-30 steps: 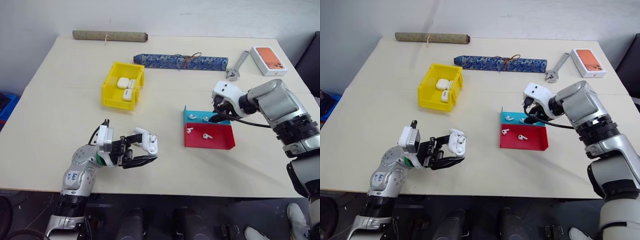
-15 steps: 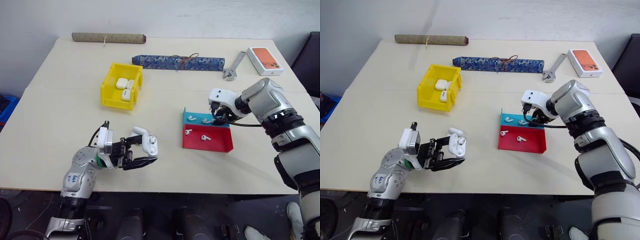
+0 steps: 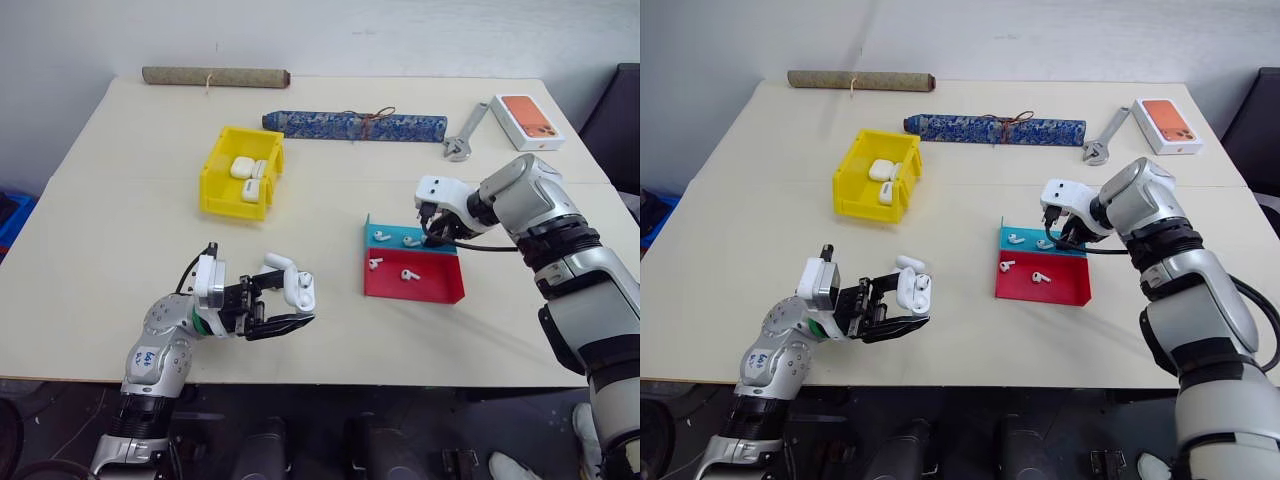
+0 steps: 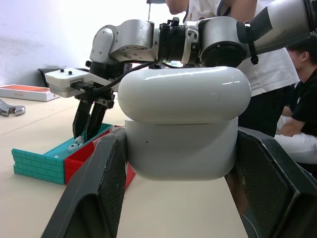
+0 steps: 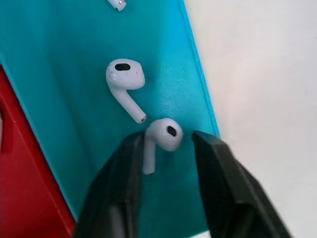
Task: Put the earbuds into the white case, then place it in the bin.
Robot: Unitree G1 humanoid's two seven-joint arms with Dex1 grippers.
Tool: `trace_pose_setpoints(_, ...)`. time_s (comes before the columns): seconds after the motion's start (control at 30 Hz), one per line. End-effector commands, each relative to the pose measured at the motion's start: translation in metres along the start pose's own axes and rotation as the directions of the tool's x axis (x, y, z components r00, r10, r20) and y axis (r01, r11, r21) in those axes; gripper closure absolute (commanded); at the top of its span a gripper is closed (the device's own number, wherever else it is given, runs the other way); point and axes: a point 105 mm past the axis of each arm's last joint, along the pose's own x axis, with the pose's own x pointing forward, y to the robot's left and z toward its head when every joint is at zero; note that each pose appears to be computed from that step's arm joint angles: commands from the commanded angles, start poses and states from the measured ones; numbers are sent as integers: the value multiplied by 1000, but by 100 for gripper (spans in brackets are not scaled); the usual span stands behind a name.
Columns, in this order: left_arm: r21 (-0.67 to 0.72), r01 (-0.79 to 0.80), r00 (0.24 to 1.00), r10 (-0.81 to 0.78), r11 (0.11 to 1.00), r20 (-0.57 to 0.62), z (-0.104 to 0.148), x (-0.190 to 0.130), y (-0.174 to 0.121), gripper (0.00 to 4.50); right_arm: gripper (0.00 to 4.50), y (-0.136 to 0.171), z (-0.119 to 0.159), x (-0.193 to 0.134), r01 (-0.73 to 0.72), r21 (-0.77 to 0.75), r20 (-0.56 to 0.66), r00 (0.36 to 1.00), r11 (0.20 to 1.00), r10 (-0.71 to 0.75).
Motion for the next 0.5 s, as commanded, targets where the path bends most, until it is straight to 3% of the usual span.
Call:
trace_pose_setpoints(0.03, 44, 18, 1000, -18, 999, 3, 8, 2, -3, 166, 380, 2, -2, 1, -10, 2, -2, 1000, 1000, 10)
trace_pose_setpoints(0.47, 45, 24, 1000, -24, 999, 1, 8, 1, -3, 166, 380, 1, -8, -6, 0, 3, -9, 1000, 1000, 0)
trace_pose_setpoints(0.5, 45, 25, 1000, -25, 999, 1, 8, 1, -3, 166, 363, 2, -11, -8, -10, -15, -30, 1000, 1000, 10)
